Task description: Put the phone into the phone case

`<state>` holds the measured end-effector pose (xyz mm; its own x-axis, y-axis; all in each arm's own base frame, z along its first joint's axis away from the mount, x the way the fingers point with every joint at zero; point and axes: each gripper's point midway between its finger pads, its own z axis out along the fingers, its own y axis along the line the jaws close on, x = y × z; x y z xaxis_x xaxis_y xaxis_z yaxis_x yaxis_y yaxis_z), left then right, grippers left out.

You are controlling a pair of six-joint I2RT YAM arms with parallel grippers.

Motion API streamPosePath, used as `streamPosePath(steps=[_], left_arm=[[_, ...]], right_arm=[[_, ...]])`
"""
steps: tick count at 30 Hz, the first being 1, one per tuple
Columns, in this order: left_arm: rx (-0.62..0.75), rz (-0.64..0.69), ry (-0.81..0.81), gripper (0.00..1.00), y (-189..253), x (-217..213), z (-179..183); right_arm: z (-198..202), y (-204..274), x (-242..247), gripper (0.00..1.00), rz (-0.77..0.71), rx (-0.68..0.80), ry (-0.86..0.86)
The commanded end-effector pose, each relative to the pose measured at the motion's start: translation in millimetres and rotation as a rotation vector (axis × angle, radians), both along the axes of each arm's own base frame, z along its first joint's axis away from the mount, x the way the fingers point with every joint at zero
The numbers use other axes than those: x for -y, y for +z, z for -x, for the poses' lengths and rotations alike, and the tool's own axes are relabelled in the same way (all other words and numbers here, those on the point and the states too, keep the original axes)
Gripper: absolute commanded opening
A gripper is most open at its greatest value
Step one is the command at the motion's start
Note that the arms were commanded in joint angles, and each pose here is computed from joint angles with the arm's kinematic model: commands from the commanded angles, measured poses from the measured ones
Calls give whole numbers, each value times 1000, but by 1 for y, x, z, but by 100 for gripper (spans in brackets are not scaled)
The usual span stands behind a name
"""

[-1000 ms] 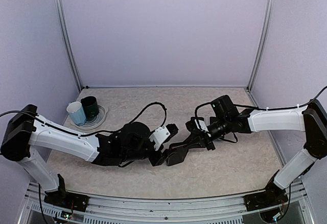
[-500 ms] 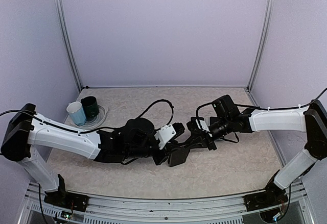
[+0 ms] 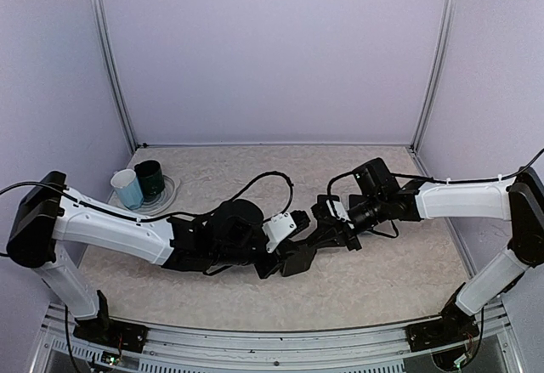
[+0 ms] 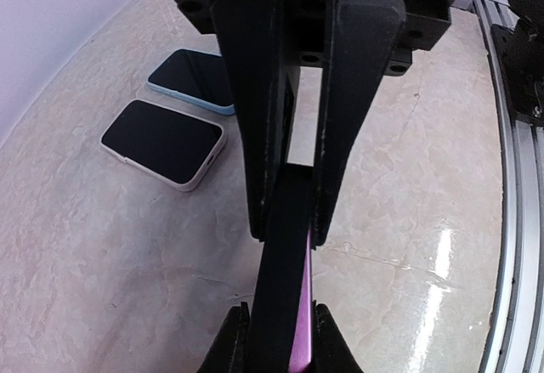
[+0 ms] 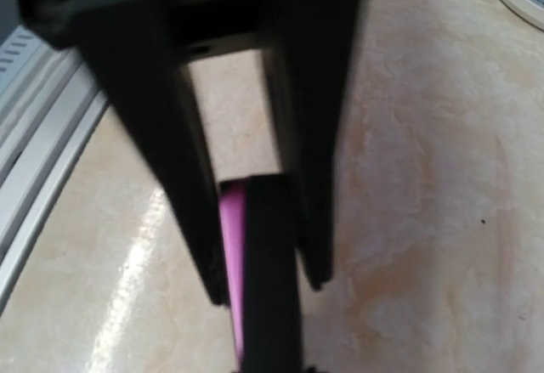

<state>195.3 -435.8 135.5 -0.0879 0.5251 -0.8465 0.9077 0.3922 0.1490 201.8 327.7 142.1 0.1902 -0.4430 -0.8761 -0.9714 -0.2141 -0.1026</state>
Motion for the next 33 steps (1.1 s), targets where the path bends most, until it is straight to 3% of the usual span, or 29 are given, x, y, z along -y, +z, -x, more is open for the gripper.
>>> streamPosePath(steps=[1, 4, 8, 10, 17, 24, 27, 30, 33], left_arm=[[23, 0, 44, 0, 4, -3, -11], [27, 41, 43, 0, 13, -2, -9], [37, 72, 52, 0, 19, -4, -10], [40, 72, 57, 0, 20, -5, -10], [46, 152, 38, 0, 58, -2, -2], [85, 236, -73, 0, 106, 5, 32], [85, 252, -89, 0, 115, 5, 38], [90, 249, -91, 0, 118, 5, 40], [94, 256, -92, 0, 121, 4, 42]], right_arm=[[6, 17, 1, 0, -38, 11, 23], [4, 15, 0, 2, -31, 1, 9], [3, 11, 1, 42, -22, -25, -10], [5, 9, 1, 57, -19, -36, -11], [11, 9, 6, 62, -55, -27, -37], [8, 24, -6, 65, -129, 17, -50], [11, 24, -13, 59, -126, 17, -28], [17, 27, -15, 22, -135, 15, -3], [26, 34, -14, 3, -156, 5, 40]])
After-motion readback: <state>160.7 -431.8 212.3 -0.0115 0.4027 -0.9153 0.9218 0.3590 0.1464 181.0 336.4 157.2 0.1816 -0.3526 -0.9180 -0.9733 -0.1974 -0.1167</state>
